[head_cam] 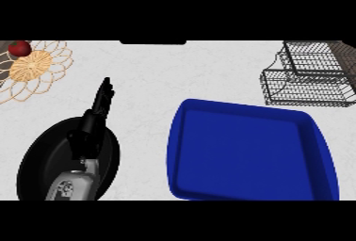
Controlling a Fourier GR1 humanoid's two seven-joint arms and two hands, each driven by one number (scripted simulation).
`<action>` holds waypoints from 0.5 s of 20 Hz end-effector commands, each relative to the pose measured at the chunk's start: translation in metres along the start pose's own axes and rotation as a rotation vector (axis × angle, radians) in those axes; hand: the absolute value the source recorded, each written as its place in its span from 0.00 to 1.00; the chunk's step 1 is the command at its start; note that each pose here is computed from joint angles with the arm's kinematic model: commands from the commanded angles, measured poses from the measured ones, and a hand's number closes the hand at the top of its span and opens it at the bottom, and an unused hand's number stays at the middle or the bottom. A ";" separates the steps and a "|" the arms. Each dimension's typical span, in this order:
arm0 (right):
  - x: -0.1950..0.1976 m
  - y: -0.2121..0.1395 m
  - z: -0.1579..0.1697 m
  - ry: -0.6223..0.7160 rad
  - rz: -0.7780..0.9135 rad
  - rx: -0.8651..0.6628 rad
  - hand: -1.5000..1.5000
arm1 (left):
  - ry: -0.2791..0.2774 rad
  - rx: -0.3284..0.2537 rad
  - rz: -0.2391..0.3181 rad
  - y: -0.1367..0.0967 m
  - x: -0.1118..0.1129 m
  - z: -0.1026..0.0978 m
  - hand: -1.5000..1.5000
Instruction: Pick the can from the tray and place it in the tiered basket
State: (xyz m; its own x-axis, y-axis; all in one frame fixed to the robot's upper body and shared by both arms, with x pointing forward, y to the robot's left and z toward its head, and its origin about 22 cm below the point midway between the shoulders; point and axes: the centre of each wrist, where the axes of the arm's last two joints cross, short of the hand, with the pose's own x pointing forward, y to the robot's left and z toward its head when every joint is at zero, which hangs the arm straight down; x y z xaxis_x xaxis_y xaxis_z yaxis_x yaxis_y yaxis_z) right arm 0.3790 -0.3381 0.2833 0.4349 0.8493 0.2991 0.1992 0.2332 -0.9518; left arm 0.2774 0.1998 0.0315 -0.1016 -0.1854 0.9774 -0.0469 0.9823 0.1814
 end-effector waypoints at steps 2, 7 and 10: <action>-0.033 0.015 -0.013 0.034 -0.171 0.046 0.00 | 0.017 0.009 -0.002 -0.004 -0.018 0.015 0.50; -0.028 0.002 -0.023 0.023 -0.352 0.057 0.00 | 0.018 0.001 0.008 0.001 -0.010 0.009 0.50; -0.047 0.008 -0.022 0.077 -0.506 -0.079 0.00 | 0.006 0.015 -0.002 -0.005 0.008 0.010 0.50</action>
State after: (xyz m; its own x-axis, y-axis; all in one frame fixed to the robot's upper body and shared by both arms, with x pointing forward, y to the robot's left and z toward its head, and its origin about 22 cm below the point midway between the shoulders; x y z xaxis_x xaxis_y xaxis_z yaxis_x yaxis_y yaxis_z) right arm 0.3839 -0.3741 0.2632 0.3729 0.6934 0.6165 0.3430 0.5144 -0.7860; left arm 0.2687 0.2008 0.0334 -0.0935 -0.1855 0.9782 -0.0526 0.9820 0.1812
